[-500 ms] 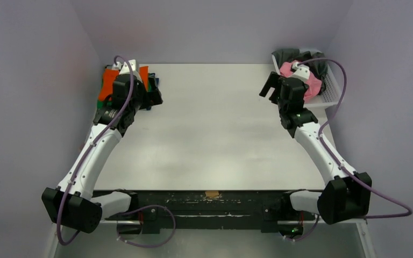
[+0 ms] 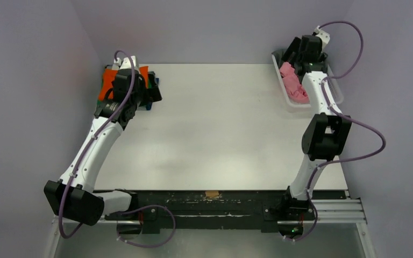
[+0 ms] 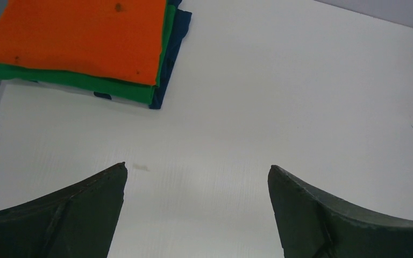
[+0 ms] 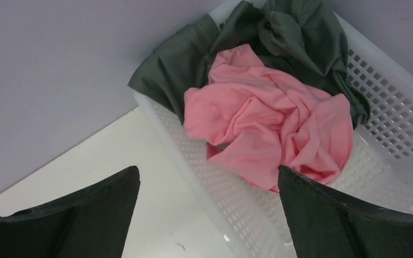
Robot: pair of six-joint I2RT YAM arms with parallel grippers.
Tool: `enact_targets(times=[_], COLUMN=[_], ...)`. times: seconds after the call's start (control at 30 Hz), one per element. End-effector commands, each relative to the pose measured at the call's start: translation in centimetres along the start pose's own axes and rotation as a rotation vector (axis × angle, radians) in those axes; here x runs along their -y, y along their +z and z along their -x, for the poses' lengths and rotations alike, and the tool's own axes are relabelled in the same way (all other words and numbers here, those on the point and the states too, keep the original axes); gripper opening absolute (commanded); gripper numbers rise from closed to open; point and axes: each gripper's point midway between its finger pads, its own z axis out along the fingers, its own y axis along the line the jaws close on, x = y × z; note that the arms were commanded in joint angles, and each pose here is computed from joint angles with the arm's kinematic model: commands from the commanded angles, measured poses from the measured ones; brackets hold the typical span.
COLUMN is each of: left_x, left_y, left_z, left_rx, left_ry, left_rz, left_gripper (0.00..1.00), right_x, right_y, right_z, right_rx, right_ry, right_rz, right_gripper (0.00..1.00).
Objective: Fold and stack the t-shirts
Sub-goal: Grab crumpled tshirt from bin with the right arm
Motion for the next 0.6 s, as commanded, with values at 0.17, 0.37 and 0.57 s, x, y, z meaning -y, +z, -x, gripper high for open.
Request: enact_targets(times=[0.17,0.37,0.57], left_x=[0.7,0.4,0.5], left_y=[0.5,0.4,0.4], left_z=[0.3,-0.7,-1.4], left_rx=[-0.063,-0.087,-0.108], left_ry=[-0.053,-0.073,-0.079], left_rz=[0.019,0.030,0.024], left_gripper=[1.00,1.00,1.00], right_x=[3.0,3.4,2.8], right_y=[8.4,10.6,12.2], right_z=[-1.2,-5.9,-8.0], right_rx=[-0.083,-0.161,-0.198], right_ry=[0.063,0.078,0.043], right_rz=[-0.107,-0.049,0.022], right_gripper=[0.93,0.86,0.46])
